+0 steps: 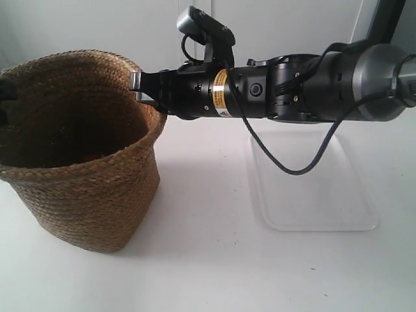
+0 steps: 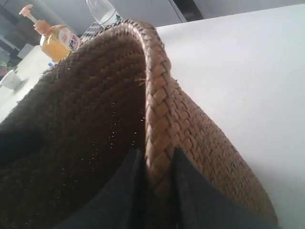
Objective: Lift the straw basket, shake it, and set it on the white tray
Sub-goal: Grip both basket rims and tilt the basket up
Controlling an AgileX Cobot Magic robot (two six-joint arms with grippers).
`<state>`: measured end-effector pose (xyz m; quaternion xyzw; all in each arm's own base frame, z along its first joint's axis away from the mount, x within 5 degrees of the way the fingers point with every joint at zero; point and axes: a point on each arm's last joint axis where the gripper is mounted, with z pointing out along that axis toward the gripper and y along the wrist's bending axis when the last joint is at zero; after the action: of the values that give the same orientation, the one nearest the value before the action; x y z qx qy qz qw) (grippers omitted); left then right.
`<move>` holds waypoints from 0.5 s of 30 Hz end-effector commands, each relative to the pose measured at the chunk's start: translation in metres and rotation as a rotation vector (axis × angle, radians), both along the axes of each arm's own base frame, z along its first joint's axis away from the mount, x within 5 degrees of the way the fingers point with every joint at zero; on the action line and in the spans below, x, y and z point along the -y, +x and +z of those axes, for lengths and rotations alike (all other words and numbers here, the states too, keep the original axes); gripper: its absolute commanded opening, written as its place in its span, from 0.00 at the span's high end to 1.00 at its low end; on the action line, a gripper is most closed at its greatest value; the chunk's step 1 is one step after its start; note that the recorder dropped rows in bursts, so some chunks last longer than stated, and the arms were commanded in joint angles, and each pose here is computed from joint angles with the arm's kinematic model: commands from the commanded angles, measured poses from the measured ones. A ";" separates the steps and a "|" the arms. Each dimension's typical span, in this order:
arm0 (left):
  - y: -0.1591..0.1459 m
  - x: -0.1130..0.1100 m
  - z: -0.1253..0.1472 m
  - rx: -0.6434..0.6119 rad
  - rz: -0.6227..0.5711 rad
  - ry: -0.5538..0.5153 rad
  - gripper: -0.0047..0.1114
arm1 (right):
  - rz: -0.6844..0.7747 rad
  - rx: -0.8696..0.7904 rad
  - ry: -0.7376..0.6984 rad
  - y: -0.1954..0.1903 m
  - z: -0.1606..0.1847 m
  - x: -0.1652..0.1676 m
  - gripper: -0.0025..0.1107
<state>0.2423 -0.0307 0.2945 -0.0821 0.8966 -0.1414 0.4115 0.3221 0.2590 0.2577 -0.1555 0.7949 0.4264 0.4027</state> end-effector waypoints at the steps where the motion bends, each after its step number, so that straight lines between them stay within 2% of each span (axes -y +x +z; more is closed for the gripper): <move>1: -0.009 0.032 -0.015 0.030 -0.178 0.070 0.96 | 0.012 0.031 -0.132 -0.003 -0.018 0.005 0.98; 5: -0.026 0.062 -0.030 0.144 -0.296 0.093 0.96 | 0.034 0.107 -0.189 -0.017 -0.009 0.016 0.98; 7: -0.039 0.068 -0.034 0.243 -0.318 0.086 0.96 | -0.023 0.146 -0.234 -0.027 0.003 0.030 0.98; 12: -0.084 0.074 -0.007 0.635 -0.440 0.108 0.96 | -0.194 0.373 -0.314 -0.082 0.069 0.078 0.98; 14: -0.103 0.072 0.000 0.684 -0.497 0.093 0.96 | -0.221 0.439 -0.280 -0.111 0.090 0.095 0.98; 15: -0.110 0.071 -0.002 0.666 -0.520 0.086 0.96 | -0.215 0.452 -0.259 -0.126 0.092 0.102 0.98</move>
<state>0.1546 -0.1033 0.2846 0.1531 0.7460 -0.2234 0.6084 0.2320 0.1762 0.3296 -0.1843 0.7790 0.2431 0.5478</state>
